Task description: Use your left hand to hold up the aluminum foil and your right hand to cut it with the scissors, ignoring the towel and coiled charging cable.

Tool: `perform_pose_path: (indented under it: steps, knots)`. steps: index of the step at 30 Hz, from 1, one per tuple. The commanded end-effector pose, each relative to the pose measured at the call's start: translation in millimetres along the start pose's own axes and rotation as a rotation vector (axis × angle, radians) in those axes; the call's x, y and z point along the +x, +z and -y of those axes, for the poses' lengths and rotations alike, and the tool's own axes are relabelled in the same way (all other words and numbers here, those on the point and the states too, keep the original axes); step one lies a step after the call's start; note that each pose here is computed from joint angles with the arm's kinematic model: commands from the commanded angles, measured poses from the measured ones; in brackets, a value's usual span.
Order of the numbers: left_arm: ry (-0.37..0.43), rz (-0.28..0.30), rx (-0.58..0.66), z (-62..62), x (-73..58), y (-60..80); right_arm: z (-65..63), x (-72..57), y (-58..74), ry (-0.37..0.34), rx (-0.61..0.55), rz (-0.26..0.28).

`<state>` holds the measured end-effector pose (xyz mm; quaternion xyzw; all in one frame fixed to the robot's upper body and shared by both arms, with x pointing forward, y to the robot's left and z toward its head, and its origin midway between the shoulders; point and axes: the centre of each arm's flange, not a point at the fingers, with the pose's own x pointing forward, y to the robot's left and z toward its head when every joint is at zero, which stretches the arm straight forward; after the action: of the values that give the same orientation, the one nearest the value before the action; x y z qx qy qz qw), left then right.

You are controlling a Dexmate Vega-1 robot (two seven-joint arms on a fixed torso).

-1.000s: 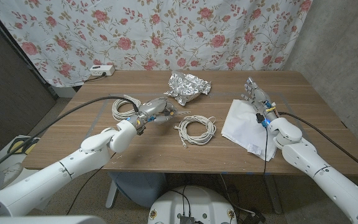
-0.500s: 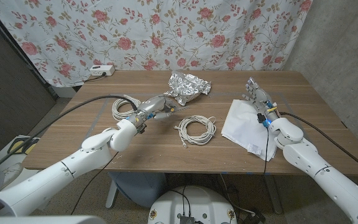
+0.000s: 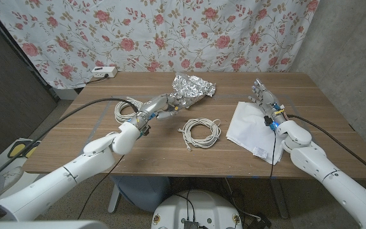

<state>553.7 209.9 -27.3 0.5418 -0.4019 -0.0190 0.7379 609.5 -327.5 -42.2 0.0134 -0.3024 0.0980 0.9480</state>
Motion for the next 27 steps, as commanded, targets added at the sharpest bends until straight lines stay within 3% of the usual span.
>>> perform_pose_path:
  steps: [1,9,27]
  knots:
    - [0.046,0.004,-0.091,-6.9,-0.6,3.2,1.9,-4.2,5.5,0.004,0.001,0.018]
    - [0.039,-0.002,-0.235,-9.8,0.3,-0.6,-1.1,-5.9,11.0,0.022,-0.004,0.025]
    - [0.061,0.031,-0.397,-14.3,3.2,5.3,-4.9,-11.6,19.8,0.045,-0.021,0.023]
